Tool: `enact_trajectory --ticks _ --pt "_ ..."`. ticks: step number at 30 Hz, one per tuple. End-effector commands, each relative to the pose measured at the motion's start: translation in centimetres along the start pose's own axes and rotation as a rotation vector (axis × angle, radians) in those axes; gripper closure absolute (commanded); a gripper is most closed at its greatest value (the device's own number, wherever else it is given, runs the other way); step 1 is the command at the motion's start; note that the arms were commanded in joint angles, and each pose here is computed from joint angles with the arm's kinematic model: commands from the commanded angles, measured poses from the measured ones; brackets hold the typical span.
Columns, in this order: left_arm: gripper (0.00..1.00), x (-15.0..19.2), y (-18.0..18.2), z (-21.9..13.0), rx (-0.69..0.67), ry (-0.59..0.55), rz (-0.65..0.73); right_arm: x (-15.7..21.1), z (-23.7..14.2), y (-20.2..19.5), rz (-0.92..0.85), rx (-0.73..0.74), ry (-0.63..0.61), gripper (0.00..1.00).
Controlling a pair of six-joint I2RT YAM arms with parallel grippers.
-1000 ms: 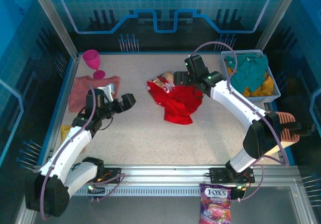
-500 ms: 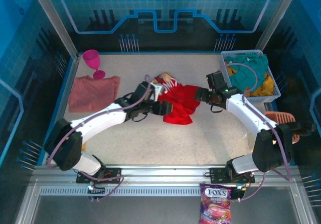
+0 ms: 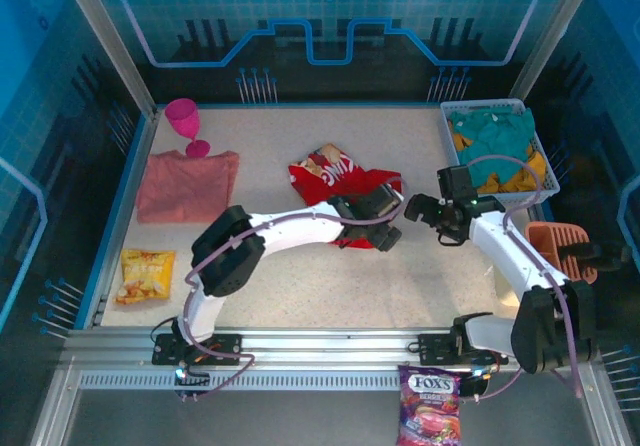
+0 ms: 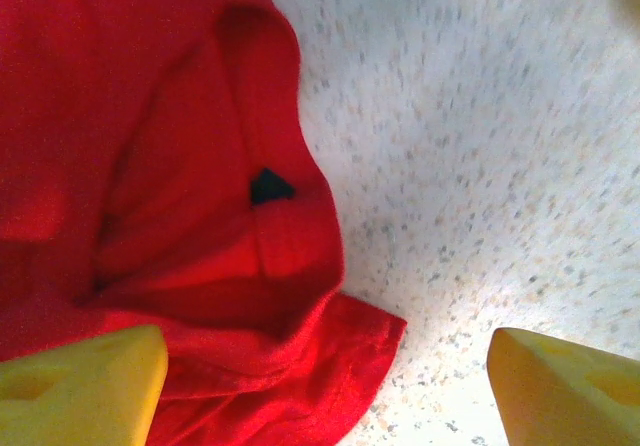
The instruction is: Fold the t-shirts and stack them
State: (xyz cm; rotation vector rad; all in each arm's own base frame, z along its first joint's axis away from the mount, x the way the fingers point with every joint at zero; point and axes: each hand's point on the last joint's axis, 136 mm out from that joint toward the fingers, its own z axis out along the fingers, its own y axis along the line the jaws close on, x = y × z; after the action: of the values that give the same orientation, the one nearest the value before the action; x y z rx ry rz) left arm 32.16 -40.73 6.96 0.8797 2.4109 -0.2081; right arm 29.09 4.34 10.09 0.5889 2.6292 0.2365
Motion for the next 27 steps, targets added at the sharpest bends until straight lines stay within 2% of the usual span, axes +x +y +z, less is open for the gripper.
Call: enact_trajectory --ticks 1,4,9,14,18,21,27 --pt "0.17 1.5 1.5 1.3 -0.121 0.069 0.053 1.1 -0.1 -1.0 0.041 -0.004 0.040 0.01" --pt "0.24 1.9 2.5 2.3 -0.192 0.098 0.054 1.3 0.1 -1.0 0.052 -0.021 0.049 0.01" --pt "0.42 -0.2 4.1 1.9 -0.234 0.071 0.006 1.6 0.3 -0.6 0.055 -0.052 0.057 0.01" --pt "0.73 -3.4 6.0 0.1 -0.187 0.030 -0.080 2.7 0.9 0.5 0.057 -0.131 0.085 0.07" --pt "0.85 -6.1 7.5 -2.8 -0.099 -0.024 -0.182 3.7 1.4 2.6 -0.011 -0.203 0.104 0.14" --pt "0.90 -7.5 9.1 -5.5 -0.048 -0.047 -0.256 4.5 2.0 4.5 -0.059 -0.236 0.122 0.17" --pt "0.91 -10.1 13.6 -13.3 0.061 -0.160 -0.406 5.6 4.6 8.4 -0.165 -0.247 0.160 0.16"
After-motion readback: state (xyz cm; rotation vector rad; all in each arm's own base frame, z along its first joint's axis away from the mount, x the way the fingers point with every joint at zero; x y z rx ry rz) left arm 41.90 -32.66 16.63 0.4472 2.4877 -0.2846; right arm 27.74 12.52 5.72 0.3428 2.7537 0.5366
